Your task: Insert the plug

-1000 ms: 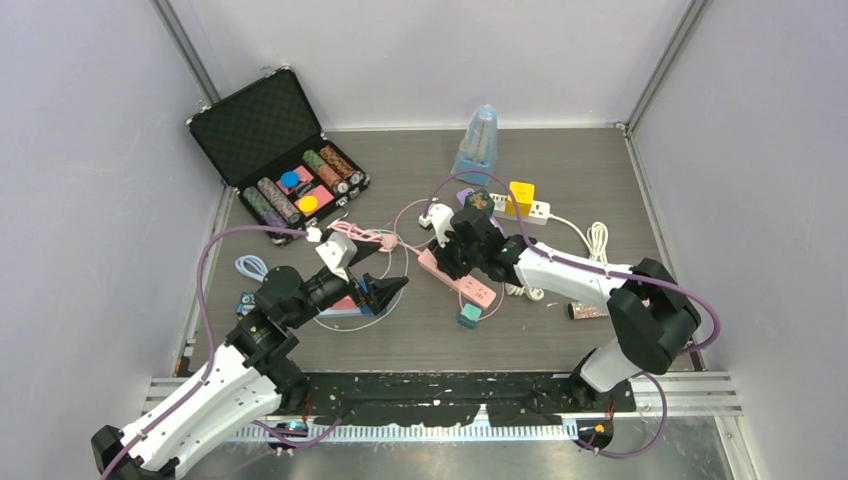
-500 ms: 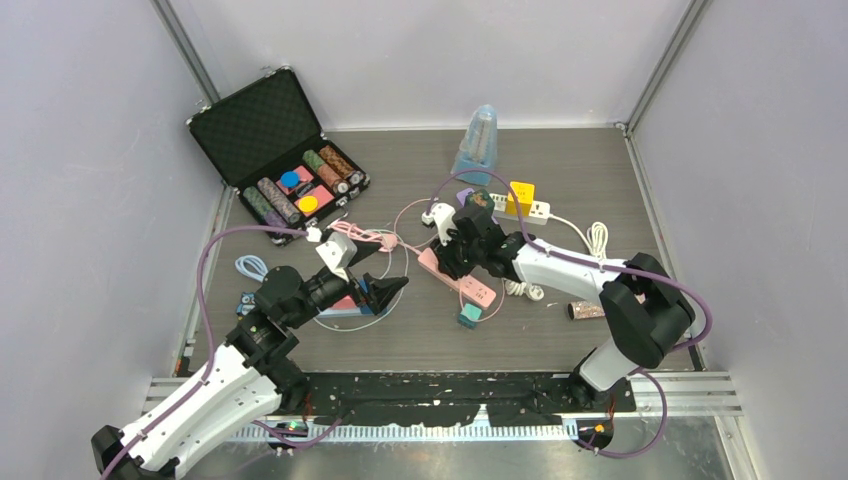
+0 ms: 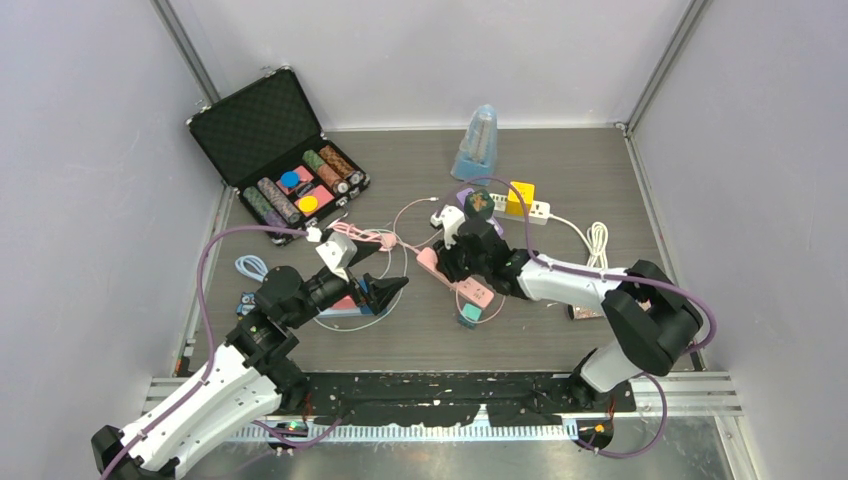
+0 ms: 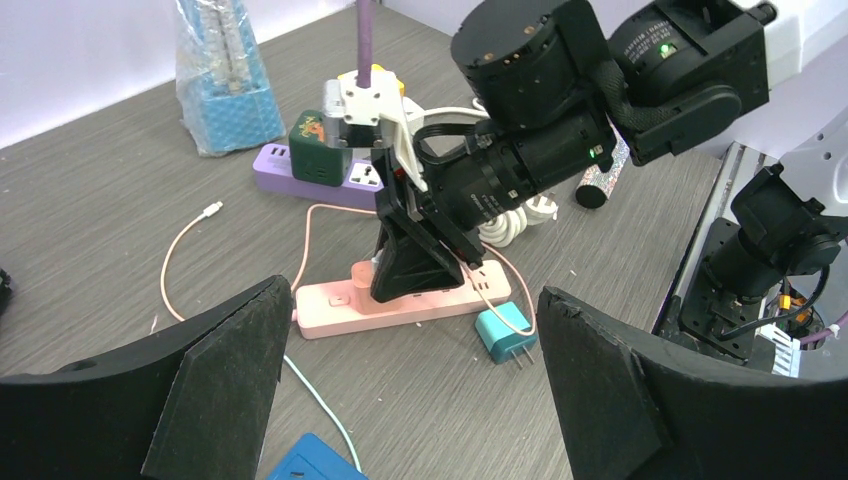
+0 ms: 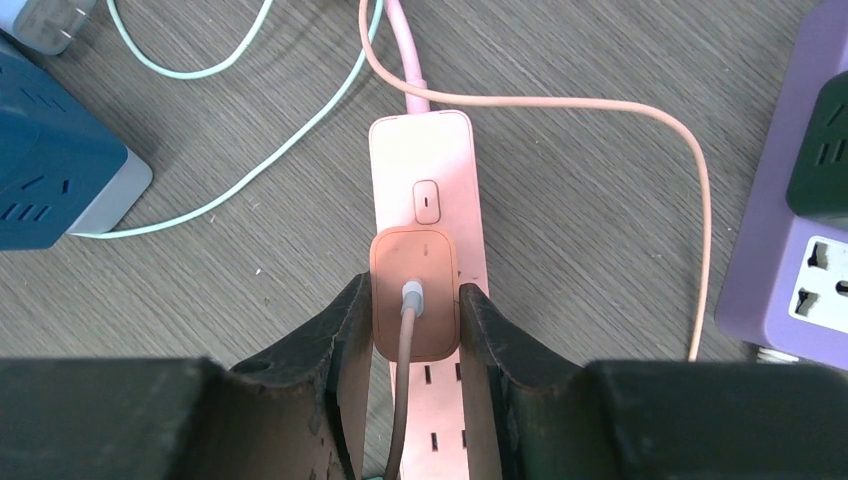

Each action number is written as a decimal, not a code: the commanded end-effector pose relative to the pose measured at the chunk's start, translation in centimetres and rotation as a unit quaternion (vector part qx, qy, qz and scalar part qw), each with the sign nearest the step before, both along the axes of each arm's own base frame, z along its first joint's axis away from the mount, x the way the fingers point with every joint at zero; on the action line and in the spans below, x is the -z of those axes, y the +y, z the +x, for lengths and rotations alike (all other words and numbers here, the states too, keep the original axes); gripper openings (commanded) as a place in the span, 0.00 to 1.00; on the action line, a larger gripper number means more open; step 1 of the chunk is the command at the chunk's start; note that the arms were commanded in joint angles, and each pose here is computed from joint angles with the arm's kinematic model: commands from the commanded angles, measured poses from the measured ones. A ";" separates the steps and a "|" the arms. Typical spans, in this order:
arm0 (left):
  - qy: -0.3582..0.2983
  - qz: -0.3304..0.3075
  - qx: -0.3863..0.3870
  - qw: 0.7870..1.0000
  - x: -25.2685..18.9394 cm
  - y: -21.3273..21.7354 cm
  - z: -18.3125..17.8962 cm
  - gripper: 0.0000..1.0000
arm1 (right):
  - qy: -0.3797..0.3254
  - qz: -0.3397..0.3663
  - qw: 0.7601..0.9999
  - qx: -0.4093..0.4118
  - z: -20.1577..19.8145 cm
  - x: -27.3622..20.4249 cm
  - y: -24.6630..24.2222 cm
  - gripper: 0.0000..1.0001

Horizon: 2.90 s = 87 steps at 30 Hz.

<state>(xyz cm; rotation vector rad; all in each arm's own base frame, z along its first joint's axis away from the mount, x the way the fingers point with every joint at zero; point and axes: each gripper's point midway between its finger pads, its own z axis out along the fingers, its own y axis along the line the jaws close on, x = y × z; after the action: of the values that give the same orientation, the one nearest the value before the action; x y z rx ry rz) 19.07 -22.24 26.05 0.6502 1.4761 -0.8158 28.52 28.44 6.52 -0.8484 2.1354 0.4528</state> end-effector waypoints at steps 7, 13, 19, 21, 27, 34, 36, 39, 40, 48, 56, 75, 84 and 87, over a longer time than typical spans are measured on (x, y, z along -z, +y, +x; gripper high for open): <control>-0.006 -0.010 0.000 1.000 -0.8 -0.1 0.1 0.92 | 0.086 -0.071 0.994 0.009 -6.7 7.1 -2.9 0.06; -0.006 -0.009 -0.002 1.000 -0.7 0.0 0.1 0.92 | 0.046 -0.067 0.996 0.029 -5.5 5.4 -1.0 0.06; -0.012 -0.014 -0.009 1.000 -1.3 0.3 0.0 0.92 | 0.018 -0.054 0.996 0.075 -2.5 -0.2 0.4 0.33; -0.016 -0.017 -0.012 1.000 -1.6 0.5 -0.1 0.92 | 0.024 -0.054 0.995 0.082 -1.9 -2.1 0.5 0.53; -0.021 -0.021 -0.023 0.999 -2.0 1.1 -0.1 0.92 | 0.041 -0.034 0.995 0.083 0.1 -6.4 1.7 0.86; -0.021 -0.019 -0.041 0.999 -1.9 1.7 0.1 0.92 | 0.076 -0.063 0.994 0.051 0.1 -5.6 2.4 0.87; -0.021 -0.018 -0.045 0.999 -1.9 1.9 0.2 0.92 | 0.092 -0.073 0.992 0.039 -0.2 -5.1 2.5 0.86; -0.021 -0.019 -0.048 0.998 -1.8 2.0 0.2 0.92 | 0.111 -0.088 0.990 0.028 -0.7 -4.5 2.5 0.83; -0.021 -0.019 -0.049 0.998 -1.8 2.0 0.2 0.92 | 0.116 -0.092 0.989 0.027 -0.7 -4.1 2.4 0.82; -0.010 -0.018 -0.061 0.998 -1.7 2.2 0.6 0.92 | 0.085 -0.052 0.993 0.070 -0.5 -7.6 1.6 0.82; 0.093 0.007 0.013 0.996 1.4 -1.9 0.6 0.82 | 0.057 0.026 0.967 0.245 0.1 -12.6 -5.6 0.74; 0.148 0.147 0.074 0.975 16.5 -13.6 -4.0 0.63 | 0.031 0.100 0.936 0.335 -2.8 -14.2 -13.3 0.75; 0.147 0.174 0.016 0.974 19.2 -15.0 -2.0 0.67 | 0.018 0.106 0.936 0.334 -3.2 -14.8 -14.2 0.77; 0.148 0.184 0.020 0.971 20.1 -15.3 -2.0 0.67 | 0.016 0.106 0.936 0.336 -3.2 -14.8 -14.6 0.77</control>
<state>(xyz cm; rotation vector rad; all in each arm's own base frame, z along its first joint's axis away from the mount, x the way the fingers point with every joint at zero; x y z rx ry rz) 15.35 -35.15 3.39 0.9489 2.0136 -0.6659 25.23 14.34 20.77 0.0234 2.2269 0.3161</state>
